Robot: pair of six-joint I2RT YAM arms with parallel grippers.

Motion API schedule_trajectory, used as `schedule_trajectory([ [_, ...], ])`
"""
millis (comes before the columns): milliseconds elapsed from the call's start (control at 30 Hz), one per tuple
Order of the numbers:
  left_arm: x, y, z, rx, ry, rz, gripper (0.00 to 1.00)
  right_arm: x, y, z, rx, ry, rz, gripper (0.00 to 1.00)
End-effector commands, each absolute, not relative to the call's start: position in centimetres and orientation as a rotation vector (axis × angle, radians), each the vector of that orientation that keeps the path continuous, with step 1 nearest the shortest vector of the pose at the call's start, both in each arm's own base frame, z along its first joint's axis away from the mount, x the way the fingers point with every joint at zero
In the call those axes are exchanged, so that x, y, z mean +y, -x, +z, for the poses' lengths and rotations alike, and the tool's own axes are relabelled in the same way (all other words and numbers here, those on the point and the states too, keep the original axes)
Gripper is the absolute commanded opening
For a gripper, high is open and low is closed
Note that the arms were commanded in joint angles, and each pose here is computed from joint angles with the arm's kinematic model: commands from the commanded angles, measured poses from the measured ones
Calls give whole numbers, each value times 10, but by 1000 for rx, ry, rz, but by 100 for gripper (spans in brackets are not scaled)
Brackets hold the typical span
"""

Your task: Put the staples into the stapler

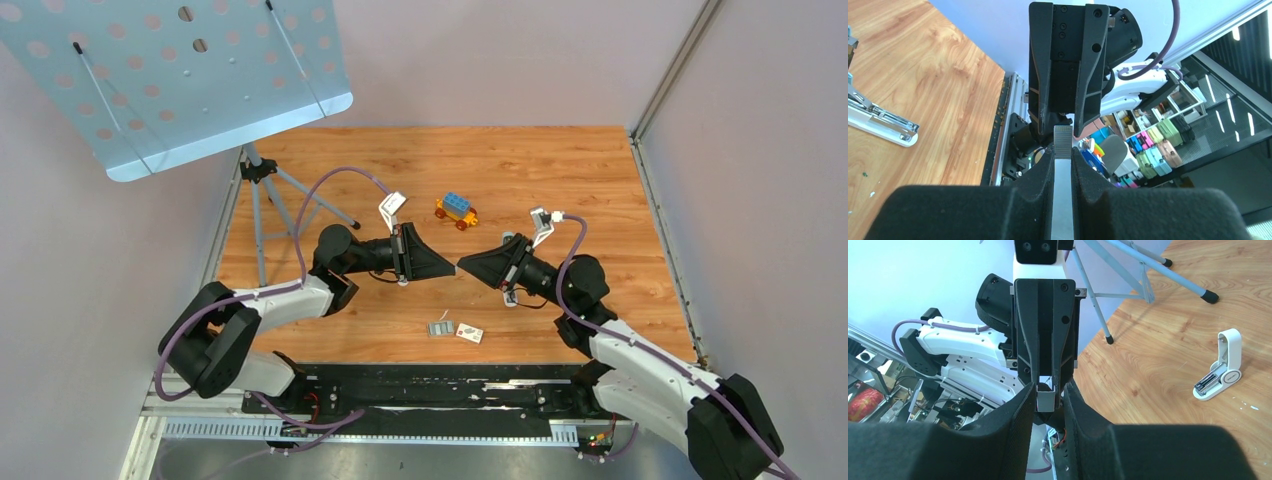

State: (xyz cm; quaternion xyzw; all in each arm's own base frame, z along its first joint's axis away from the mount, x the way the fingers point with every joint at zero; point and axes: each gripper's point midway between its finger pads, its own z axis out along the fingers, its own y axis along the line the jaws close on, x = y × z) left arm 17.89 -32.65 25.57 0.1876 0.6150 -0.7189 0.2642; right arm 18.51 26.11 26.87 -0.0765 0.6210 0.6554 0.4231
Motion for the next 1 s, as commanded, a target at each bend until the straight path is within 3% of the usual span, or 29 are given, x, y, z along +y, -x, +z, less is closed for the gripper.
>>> schedule_trajectory([
  [0, -324, -177, 259, 1635, -544, -1915, 14, 263, -179, 290, 1478, 249, 1673, 30],
  [967, -323, -177, 268, 1595, -524, -1948, 13, 264, -173, 281, 1495, 256, 1711, 25],
])
